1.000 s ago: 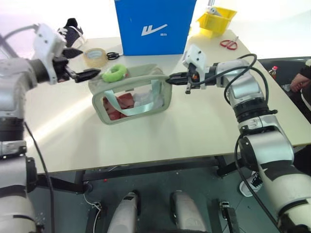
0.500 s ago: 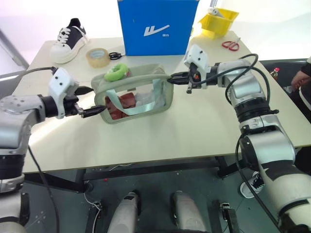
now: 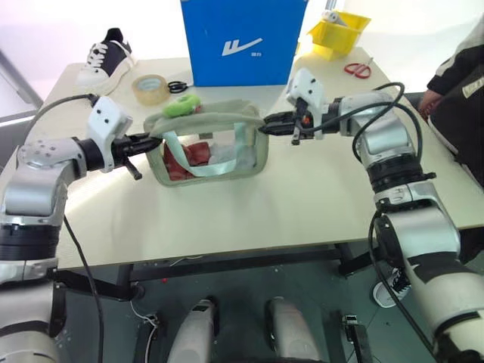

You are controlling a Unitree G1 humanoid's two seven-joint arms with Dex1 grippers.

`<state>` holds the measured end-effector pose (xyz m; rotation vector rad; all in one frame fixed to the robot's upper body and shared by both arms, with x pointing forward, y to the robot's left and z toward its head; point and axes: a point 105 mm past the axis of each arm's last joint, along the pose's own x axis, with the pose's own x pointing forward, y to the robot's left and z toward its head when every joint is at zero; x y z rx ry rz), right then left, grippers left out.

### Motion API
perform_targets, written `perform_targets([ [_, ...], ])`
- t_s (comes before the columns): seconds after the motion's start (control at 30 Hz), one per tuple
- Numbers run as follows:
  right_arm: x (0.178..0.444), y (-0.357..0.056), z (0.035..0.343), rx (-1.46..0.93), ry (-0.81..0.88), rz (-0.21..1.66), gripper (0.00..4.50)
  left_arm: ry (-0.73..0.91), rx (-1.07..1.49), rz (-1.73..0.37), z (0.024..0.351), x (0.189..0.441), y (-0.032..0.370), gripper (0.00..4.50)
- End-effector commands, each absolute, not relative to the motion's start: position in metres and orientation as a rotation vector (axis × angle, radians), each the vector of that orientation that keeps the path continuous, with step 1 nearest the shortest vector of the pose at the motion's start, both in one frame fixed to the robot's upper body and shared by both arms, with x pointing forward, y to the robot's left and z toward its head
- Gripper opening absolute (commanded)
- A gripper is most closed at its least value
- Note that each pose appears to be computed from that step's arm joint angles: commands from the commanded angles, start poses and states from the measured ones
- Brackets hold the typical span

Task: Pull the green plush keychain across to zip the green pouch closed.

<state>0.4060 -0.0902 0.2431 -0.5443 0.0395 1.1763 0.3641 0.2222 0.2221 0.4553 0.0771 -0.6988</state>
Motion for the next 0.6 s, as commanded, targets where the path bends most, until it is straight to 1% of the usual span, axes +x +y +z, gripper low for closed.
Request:
perform_targets([
  [0.03,0.386,-0.093,0.264,-0.56,-0.014,1.237,1.93,0.064,0.529,-0.701,0.232,0.361,0.229,0.0],
  [0.07,0.38,-0.094,0.266,-0.578,-0.011,1.263,2.45,0.067,0.532,-0.712,0.231,0.359,0.229,0.0],
  [0.1,0.374,-0.095,0.27,-0.601,-0.022,1.289,2.8,0.068,0.534,-0.719,0.23,0.358,0.23,0.0],
  [0.17,0.371,-0.093,0.284,-0.612,-0.061,1.296,2.8,0.067,0.538,-0.725,0.23,0.356,0.231,0.0],
  [0.2,0.375,-0.087,0.3,-0.595,-0.117,1.261,2.8,0.063,0.542,-0.729,0.231,0.355,0.232,0.0],
  [0.27,0.382,-0.071,0.328,-0.555,-0.224,1.207,2.8,0.056,0.542,-0.738,0.233,0.353,0.233,0.0],
  [0.33,0.387,-0.046,0.341,-0.526,-0.291,1.176,2.8,0.055,0.549,-0.755,0.234,0.351,0.235,0.0],
  [0.43,0.386,-0.002,0.337,-0.54,-0.344,1.201,2.8,0.054,0.546,-0.766,0.235,0.349,0.238,0.0],
  [0.53,0.377,0.041,0.32,-0.598,-0.363,1.286,2.8,0.049,0.543,-0.763,0.237,0.349,0.241,0.0],
  [0.6,0.375,0.06,0.31,-0.628,-0.362,1.311,2.8,0.052,0.546,-0.758,0.235,0.349,0.242,0.0],
])
